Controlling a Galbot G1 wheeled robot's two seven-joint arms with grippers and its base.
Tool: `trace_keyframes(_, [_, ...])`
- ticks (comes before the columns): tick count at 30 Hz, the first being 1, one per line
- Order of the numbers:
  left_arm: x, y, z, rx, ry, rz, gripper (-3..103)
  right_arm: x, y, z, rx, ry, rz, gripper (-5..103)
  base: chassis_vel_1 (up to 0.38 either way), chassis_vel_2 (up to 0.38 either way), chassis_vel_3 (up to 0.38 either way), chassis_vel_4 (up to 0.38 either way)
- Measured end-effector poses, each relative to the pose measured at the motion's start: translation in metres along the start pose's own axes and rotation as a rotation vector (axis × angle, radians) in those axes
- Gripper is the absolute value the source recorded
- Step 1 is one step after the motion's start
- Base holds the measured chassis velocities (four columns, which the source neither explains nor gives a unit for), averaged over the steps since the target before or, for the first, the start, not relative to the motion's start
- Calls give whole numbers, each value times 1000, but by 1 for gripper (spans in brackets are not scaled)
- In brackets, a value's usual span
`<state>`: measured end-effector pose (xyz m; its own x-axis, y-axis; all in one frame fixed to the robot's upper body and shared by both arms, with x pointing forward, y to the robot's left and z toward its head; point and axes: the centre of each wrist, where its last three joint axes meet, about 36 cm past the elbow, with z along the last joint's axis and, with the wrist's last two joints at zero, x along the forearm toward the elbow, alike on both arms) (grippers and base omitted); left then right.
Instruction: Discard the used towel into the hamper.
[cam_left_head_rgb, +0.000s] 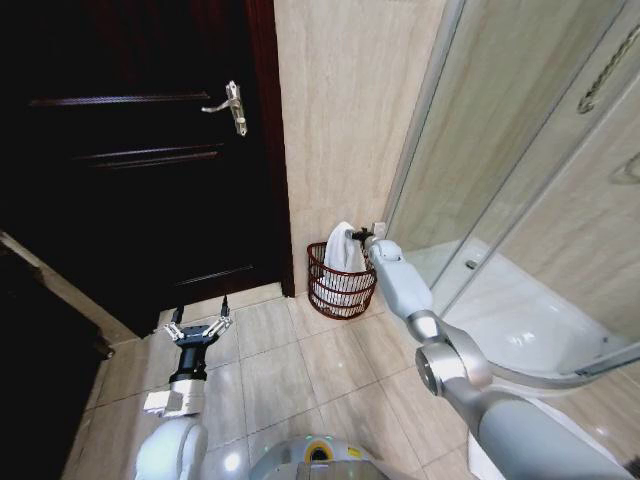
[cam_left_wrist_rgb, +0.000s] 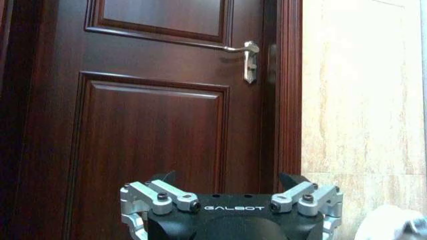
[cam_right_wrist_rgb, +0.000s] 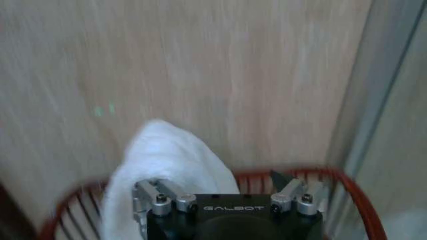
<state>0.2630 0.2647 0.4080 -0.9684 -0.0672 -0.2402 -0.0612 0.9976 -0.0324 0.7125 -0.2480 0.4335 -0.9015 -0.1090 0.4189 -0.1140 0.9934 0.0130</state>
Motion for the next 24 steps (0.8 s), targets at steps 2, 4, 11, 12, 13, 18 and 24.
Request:
trace_keyframes(2, [0,0,0,0,0,-1,100,2,-1,4,14,49,5,91,0,0,0,0])
trace_keyframes(4, [0,1,1,0,-2,-2,100,7,-4,16,54,145,9,100,0,0,0,0])
trace_keyframes(11, [1,-1,3,5,-2,-3,100,6,-8,12,-43,155,70,100,0,0,0,0])
trace_keyframes(12, [2,-1,3,5,-2,-3,100,5,-11,5,-70,136,83,100,0,0,0,0])
trace_keyframes(13, [2,-1,3,5,-2,-3,100,5,-11,5,-70,136,83,100,0,0,0,0])
trace_keyframes(18, [2,0,3,5,-5,-3,100,1,-34,-34,-138,-10,195,100,0,0,0,0])
trace_keyframes(24, [2,-4,8,15,-5,-3,100,6,-66,-77,-163,-236,210,100,0,0,0,0])
